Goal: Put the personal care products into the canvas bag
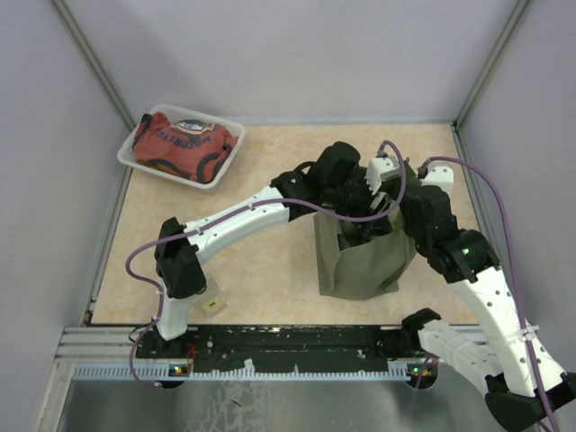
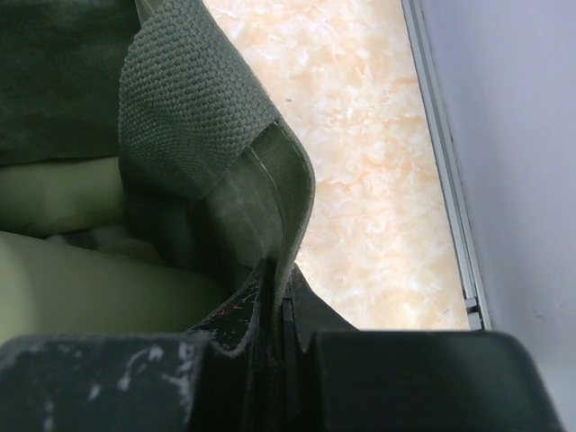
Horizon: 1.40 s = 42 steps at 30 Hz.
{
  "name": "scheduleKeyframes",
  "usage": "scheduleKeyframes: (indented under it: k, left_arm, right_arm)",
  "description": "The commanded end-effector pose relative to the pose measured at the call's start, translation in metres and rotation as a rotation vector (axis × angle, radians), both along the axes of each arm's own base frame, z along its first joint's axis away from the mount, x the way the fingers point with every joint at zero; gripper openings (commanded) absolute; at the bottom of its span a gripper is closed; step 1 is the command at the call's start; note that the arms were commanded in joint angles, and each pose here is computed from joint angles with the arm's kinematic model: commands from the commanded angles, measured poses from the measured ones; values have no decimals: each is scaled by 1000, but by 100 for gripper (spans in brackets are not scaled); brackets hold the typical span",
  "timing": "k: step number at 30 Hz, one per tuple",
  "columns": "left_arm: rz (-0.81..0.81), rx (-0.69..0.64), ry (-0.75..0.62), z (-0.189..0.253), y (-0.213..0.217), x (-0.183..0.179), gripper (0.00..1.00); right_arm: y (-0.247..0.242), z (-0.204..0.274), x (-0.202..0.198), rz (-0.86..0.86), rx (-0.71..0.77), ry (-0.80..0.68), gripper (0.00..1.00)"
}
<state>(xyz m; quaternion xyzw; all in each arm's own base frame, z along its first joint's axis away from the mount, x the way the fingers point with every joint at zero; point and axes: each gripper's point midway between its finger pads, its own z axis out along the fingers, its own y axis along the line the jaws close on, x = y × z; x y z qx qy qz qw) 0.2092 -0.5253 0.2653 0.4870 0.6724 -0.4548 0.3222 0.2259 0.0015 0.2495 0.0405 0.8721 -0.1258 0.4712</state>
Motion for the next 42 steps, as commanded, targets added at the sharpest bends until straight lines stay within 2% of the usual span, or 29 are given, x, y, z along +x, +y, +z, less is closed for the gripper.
scheduleKeyframes:
  k: [1, 12, 13, 15, 18, 22, 25, 26, 34, 38, 42]
  left_arm:
    - [-96, -83, -12, 36, 0, -33, 0]
    - [-48, 51, -13, -12, -2, -33, 0]
    - [-43, 58, -16, -14, -2, -33, 2]
    - [-25, 68, -26, -16, -1, -30, 23]
    - [-4, 66, -46, -12, 2, -27, 40]
    - [7, 35, -75, 6, 7, -27, 76]
    - [12, 7, -97, 24, 14, -28, 96]
    - [12, -3, -104, 30, 17, -29, 99]
    - [73, -94, -158, 92, 48, -33, 99]
    - [309, -5, -190, 91, 92, -10, 99]
    - [623, 122, -152, 60, 168, 3, 100]
  right_arm:
    - [-5, 3, 2, -23, -16, -15, 0]
    - [-4, 0, 5, -22, -23, 1, 0]
    - [-4, 0, 5, -22, -24, 2, 0]
    - [-3, -1, 5, -22, -24, 4, 0]
    - [-3, -2, 6, -23, -25, 5, 0]
    - [-3, -2, 6, -22, -26, 4, 2]
    - [-3, -2, 6, -21, -26, 4, 3]
    - [-3, -2, 6, -20, -26, 4, 4]
    - [-2, -4, 7, -18, -27, 9, 4]
    - [-2, -5, 8, -18, -27, 13, 4]
    - [-1, -6, 9, -14, -30, 14, 4]
